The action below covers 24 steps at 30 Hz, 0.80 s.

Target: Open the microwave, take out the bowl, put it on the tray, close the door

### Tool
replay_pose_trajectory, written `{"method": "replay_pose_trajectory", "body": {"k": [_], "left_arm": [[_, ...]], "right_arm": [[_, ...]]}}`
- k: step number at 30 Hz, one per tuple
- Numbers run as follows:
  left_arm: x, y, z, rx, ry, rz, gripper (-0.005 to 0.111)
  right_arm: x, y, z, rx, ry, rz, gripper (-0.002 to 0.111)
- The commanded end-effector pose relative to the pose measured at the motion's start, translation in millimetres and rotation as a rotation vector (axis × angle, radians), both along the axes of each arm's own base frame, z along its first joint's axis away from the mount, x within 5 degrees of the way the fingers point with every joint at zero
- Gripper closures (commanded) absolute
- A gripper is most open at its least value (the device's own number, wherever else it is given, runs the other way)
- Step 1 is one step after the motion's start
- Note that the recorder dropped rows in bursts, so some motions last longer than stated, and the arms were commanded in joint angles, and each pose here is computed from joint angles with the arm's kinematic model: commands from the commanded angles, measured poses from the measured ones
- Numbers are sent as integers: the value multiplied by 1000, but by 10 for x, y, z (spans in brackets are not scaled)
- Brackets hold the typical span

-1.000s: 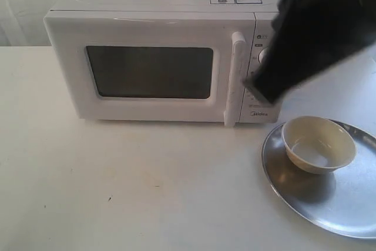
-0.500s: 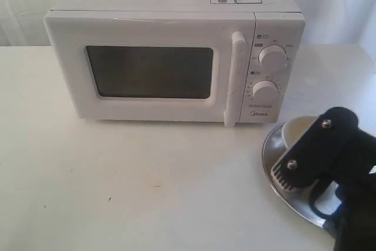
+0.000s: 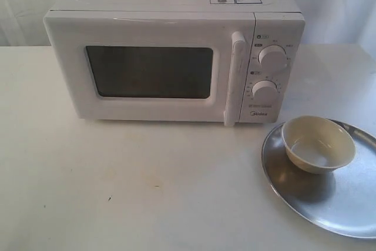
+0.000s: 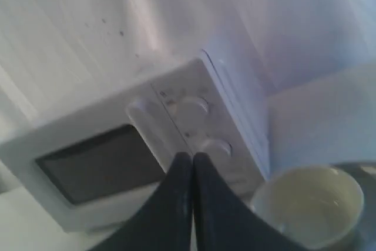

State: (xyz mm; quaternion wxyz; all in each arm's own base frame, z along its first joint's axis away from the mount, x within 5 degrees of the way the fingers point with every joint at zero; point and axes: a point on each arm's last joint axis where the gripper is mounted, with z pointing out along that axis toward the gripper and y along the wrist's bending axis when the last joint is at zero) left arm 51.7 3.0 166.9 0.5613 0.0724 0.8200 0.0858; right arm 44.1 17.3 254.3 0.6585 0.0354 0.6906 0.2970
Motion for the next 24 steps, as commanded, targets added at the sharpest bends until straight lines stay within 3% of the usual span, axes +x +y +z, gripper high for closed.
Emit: {"method": "replay_pose_trajectory", "body": {"k": [1, 6, 12, 17, 24], "left_arm": [[-1, -4, -5, -8, -2, -3, 107], [-1, -4, -5, -8, -2, -3, 107], [-1, -4, -4, -8, -3, -3, 107], [-1, -4, -4, -8, -3, -3, 107], [-1, -4, -4, -8, -3, -3, 107]], "right_arm": [[23, -4, -279, -51, 115, -23, 108], [63, 15, -565, -66, 198, -19, 108], [66, 38, -660, -305, 127, 21, 108], [57, 39, -695, -796, -39, 77, 108], [58, 36, -695, -806, -41, 73, 108]]}}
